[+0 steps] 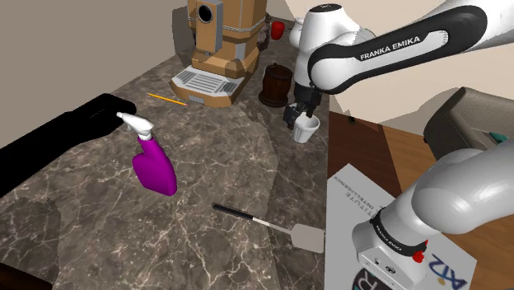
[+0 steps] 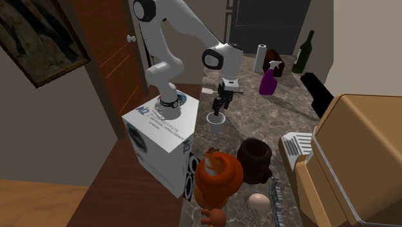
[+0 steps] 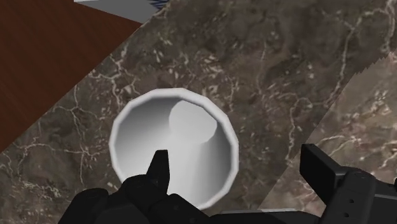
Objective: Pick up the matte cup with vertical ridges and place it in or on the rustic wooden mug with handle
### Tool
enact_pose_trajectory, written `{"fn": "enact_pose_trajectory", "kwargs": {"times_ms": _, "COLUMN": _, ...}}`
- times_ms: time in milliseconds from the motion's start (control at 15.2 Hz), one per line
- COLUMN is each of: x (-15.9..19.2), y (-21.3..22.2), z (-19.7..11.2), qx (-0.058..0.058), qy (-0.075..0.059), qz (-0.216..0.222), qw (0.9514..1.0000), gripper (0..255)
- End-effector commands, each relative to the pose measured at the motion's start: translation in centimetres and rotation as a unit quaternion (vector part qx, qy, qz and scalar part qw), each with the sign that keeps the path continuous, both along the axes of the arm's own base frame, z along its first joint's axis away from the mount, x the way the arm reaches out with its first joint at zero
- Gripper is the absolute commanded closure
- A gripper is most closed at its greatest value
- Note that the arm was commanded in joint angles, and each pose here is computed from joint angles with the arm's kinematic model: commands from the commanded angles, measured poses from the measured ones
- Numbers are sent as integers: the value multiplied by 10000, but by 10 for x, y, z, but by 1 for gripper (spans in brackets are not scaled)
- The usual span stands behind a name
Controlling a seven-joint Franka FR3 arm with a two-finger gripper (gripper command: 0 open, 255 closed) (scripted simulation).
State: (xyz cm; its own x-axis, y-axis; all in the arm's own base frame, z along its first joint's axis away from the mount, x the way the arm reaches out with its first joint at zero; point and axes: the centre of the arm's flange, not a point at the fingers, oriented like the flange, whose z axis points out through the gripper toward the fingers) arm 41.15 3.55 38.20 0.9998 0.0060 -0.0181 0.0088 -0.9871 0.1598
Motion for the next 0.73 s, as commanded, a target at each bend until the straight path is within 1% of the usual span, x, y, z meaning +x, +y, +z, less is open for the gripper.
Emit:
{"fn": "enact_pose_trajectory", "kwargs": {"times_ms": 0, "x": 0, "y": -2, "z": -11, "qx": 1, "qy": -5, "qz": -3, "qw": 10000, "gripper": 0}}
{"fn": "enact_pose_trajectory", "kwargs": {"times_ms": 198, "x": 0, "y": -5, "z": -30, "qx": 1, "qy": -5, "qz": -3, "qw": 10000, "gripper": 0}}
{"fn": "enact_pose_trajectory", "kwargs": {"times_ms": 660, "x": 0, "y": -5, "z": -30, "qx": 1, "qy": -5, "qz": -3, "qw": 10000, "gripper": 0}}
